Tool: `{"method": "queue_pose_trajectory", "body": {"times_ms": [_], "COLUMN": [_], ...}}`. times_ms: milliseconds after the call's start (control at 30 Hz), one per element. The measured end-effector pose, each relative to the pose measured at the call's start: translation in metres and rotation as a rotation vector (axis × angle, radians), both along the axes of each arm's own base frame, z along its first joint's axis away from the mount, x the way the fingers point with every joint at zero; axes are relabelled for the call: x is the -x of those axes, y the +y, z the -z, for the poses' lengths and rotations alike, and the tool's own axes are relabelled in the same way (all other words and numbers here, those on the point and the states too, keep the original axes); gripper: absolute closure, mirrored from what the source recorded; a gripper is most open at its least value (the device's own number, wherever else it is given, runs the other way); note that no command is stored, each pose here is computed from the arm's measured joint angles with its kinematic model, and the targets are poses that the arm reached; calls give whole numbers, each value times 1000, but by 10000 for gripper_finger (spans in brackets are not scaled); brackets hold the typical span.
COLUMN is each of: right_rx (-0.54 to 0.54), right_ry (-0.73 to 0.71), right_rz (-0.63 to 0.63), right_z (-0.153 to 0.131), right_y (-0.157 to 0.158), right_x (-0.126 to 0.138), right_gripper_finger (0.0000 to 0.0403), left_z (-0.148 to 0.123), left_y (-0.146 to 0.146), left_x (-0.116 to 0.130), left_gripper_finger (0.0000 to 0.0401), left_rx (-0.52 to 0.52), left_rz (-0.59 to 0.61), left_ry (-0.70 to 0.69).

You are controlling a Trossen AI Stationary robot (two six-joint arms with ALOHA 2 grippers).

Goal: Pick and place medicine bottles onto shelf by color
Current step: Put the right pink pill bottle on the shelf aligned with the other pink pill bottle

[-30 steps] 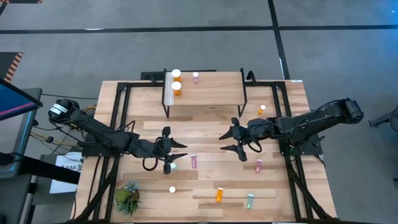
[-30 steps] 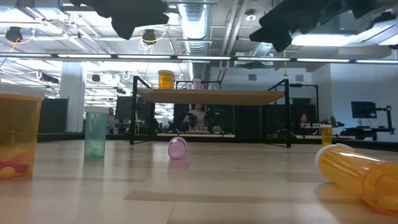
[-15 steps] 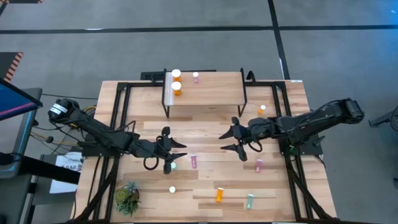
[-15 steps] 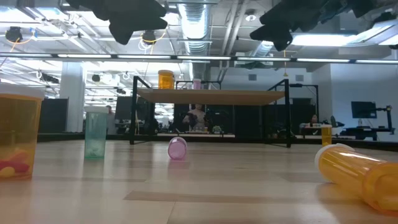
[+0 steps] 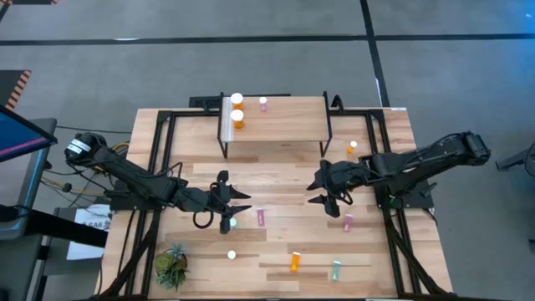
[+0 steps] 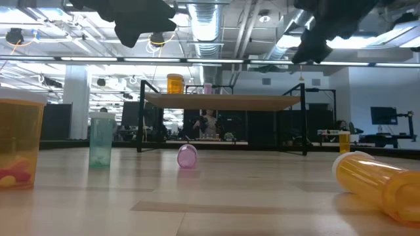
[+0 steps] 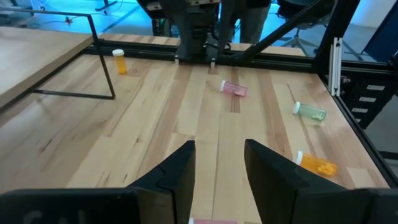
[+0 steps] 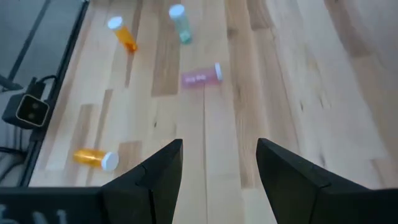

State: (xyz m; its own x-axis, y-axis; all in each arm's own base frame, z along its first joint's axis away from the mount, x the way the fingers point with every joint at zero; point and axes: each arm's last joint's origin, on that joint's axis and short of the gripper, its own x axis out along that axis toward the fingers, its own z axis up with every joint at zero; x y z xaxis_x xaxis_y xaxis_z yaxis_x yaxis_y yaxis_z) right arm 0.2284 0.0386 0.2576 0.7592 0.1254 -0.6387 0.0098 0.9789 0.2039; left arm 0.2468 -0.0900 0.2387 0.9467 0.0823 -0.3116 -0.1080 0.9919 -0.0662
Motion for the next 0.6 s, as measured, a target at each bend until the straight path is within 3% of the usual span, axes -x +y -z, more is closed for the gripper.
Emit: {"method": "queue_pose_trajectory", "body": {"times_ms": [367,600], "right_rx": [-39,-76], "right_ry": [60,244], "right_rz": [-14,50], "right_z": [5,16], "right_y": [19,22], "right_x": [6,19], "right_gripper_finger": [177,177], "left_z": [0,-4], "left_y": [1,1], "left_x": [0,-1], "left_gripper_finger": [275,275], "left_rx": [-7,27], "left_rz": [-45,-50], "left_ry": [-7,-51]}}
